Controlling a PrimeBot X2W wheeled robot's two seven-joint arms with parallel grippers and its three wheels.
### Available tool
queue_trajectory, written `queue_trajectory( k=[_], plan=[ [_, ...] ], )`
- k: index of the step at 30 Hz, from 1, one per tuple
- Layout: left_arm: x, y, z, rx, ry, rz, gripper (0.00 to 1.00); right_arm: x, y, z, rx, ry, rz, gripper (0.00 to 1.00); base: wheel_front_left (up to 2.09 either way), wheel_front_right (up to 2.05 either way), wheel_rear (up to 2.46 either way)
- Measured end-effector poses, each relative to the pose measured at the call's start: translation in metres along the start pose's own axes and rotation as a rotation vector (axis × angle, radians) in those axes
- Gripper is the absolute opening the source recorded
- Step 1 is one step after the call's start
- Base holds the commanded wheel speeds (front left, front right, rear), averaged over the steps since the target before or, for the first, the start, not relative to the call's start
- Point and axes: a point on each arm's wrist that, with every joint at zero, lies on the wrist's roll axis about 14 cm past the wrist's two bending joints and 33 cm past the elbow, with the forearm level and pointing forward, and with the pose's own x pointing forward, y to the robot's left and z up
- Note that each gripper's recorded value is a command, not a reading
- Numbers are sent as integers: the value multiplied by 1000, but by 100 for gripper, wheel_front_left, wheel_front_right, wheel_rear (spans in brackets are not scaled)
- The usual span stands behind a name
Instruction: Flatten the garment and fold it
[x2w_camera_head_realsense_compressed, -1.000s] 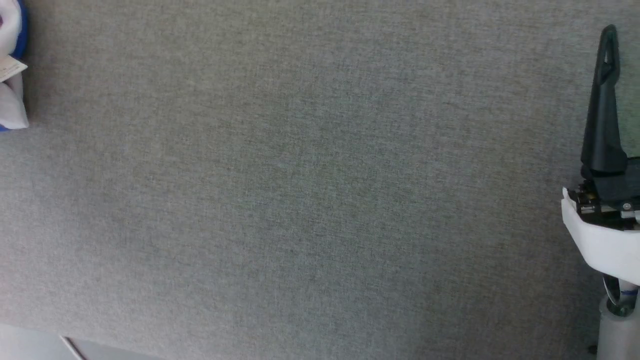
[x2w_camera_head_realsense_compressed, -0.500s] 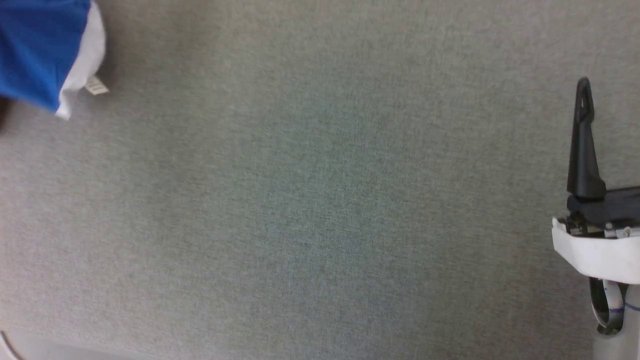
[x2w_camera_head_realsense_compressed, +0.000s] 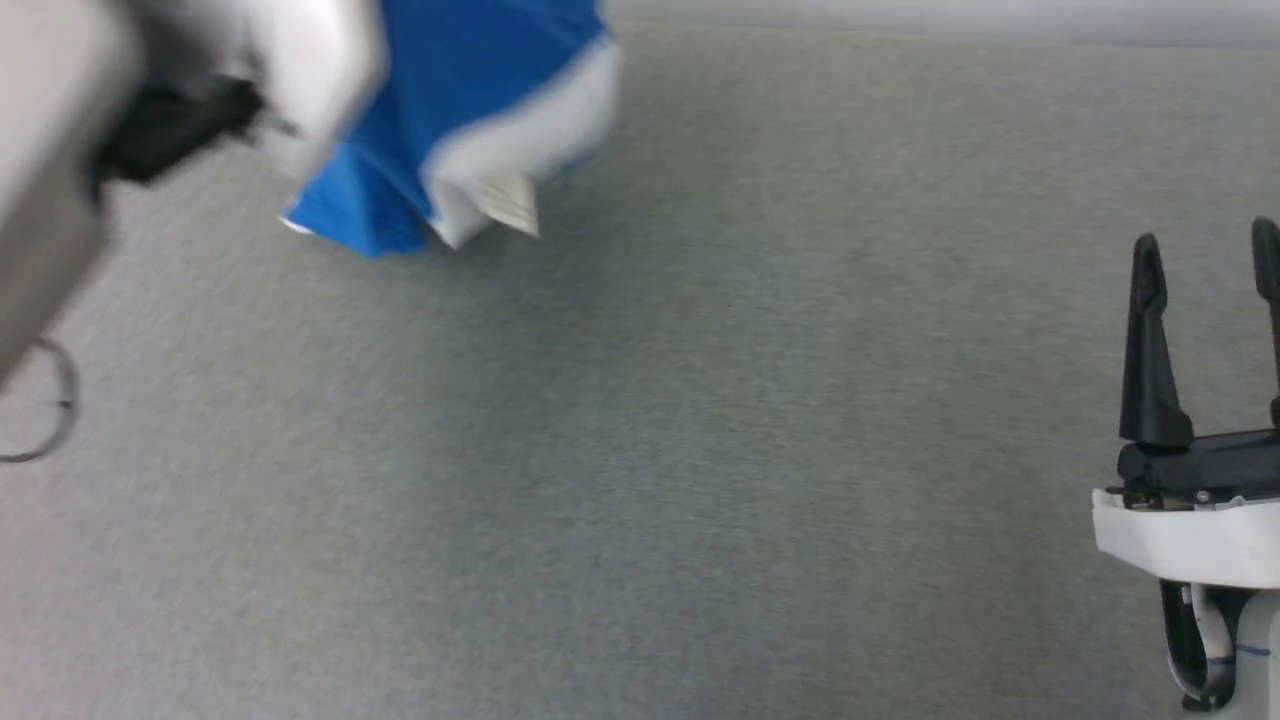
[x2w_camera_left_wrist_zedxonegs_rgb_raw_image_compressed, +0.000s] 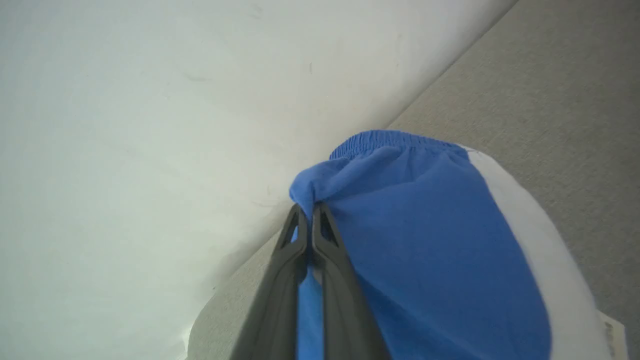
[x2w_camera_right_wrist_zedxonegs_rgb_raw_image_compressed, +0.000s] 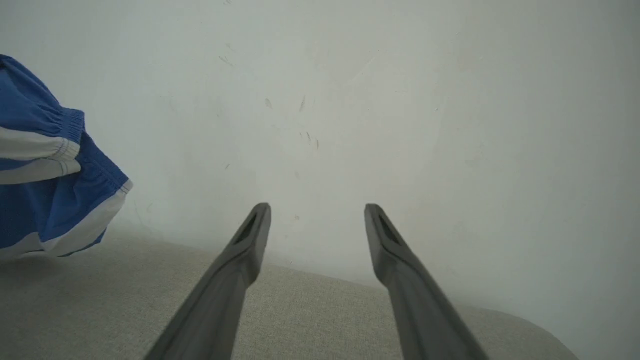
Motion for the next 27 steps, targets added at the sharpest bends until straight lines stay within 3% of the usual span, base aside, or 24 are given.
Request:
queue_trajectory(
  k=[8,13,18,27],
  plan=[
    [26,-126,87,96,-247,-332,0,-37,-46,15,-46,24,-128,100,0,0,0],
    [25,-208,114,86,-357,-532,0,-60,-73,24,-79,36,-210,100,0,0,0],
    [25,-298,76,47,-275,-731,0,-75,-89,25,-93,54,-263,100,0,0,0],
    [1,-395,-21,-24,-23,-936,0,-76,-93,8,-96,101,-271,100,0,0,0]
  ],
)
